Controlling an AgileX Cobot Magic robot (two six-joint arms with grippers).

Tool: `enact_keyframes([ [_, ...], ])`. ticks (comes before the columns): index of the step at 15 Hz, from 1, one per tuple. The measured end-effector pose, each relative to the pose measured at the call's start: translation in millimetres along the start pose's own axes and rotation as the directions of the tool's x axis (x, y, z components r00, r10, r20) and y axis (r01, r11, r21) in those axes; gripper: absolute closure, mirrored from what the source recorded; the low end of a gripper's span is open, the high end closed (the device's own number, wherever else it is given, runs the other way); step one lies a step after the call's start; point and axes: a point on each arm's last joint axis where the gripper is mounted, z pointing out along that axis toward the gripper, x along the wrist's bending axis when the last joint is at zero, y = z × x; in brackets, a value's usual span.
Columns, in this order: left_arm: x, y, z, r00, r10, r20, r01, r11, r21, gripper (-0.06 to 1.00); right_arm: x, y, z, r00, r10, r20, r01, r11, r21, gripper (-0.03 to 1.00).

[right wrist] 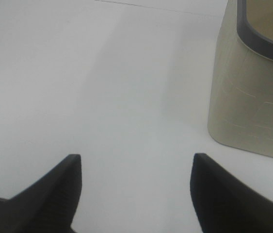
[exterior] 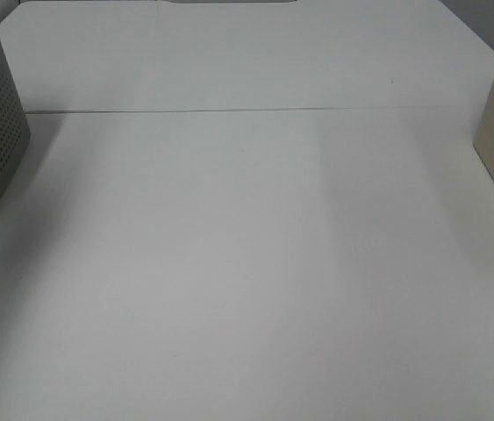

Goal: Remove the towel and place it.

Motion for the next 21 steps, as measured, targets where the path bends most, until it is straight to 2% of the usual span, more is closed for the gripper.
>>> enact_keyframes([
  [2, -14, 18, -26, 0.999, 0.024, -0.025, -0.026, 0.997, -0.078, 0.94, 0, 0, 0, 1.000, 0.000, 0.000, 0.000, 1.000, 0.000, 0.33],
  [5, -34, 44, -47, 0.997, 0.074, -0.022, -0.077, 0.982, -0.174, 0.94, 0, 0, 0, 1.000, 0.000, 0.001, 0.000, 1.000, 0.000, 0.33],
  [8, -49, 74, -61, 0.998, 0.048, -0.038, -0.057, 0.951, -0.304, 0.94, 0, 0, 0, 1.000, 0.000, 0.001, 0.000, 1.000, 0.000, 0.33],
  [9, -60, 88, -66, 0.999, 0.039, -0.018, -0.043, 0.932, -0.359, 0.94, 0, 6, 4, 1.000, -0.002, -0.003, 0.002, 1.000, 0.031, 0.33],
  [11, -73, 100, -65, 0.998, 0.066, 0.015, -0.055, 0.921, -0.386, 0.94, 2, 20, 12, 0.999, 0.011, -0.031, -0.010, 0.999, 0.035, 0.33],
  [14, -101, 130, -67, 0.988, 0.146, 0.039, -0.111, 0.872, -0.476, 0.94, 16, 56, 40, 0.980, 0.086, -0.181, -0.087, 0.996, -0.002, 0.33],
  [17, -119, 155, -69, 0.988, 0.149, 0.049, -0.094, 0.812, -0.577, 0.94, 29, 77, 73, 0.947, -0.009, -0.321, 0.013, 1.000, 0.010, 0.33],
  [21, -139, 169, -73, 0.977, 0.192, 0.093, -0.093, 0.775, -0.625, 0.94, 47, 94, 134, 0.867, -0.043, -0.497, 0.072, 0.997, 0.040, 0.33],
])
